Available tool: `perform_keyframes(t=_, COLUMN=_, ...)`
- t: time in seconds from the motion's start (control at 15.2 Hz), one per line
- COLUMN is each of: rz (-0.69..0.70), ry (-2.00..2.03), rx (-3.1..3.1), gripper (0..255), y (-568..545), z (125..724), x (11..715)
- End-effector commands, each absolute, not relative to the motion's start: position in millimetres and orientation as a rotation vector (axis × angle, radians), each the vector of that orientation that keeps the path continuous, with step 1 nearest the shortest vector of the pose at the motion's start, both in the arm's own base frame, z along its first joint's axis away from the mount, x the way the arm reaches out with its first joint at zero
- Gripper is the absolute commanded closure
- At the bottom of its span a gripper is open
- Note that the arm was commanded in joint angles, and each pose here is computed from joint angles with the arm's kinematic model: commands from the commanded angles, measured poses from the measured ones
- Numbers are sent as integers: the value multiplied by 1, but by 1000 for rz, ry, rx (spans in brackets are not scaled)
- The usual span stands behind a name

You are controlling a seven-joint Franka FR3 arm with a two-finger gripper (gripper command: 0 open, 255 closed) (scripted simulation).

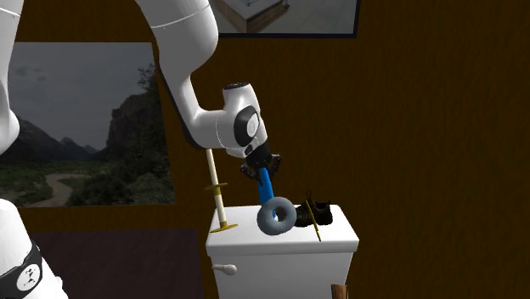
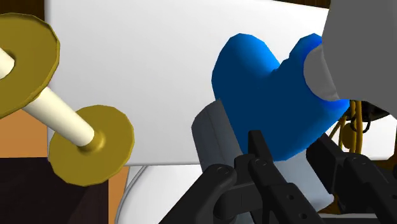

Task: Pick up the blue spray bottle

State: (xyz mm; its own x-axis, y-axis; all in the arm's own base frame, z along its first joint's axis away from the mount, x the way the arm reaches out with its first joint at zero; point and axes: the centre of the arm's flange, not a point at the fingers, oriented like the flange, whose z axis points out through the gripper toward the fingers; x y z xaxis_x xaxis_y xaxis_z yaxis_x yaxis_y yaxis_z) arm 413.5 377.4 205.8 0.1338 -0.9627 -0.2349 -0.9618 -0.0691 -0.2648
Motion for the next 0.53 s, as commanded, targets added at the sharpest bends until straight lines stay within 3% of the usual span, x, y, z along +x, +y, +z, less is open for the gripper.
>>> perform_keyframes(t=0.0, rz=-4, ry=1858, rx=-2066, gripper=255, y=378, z=217, x=414)
perform_keyframes(t=0.46, rz=-4, ry=1858, rx=-2066, gripper=255, y=378, z=244, x=414)
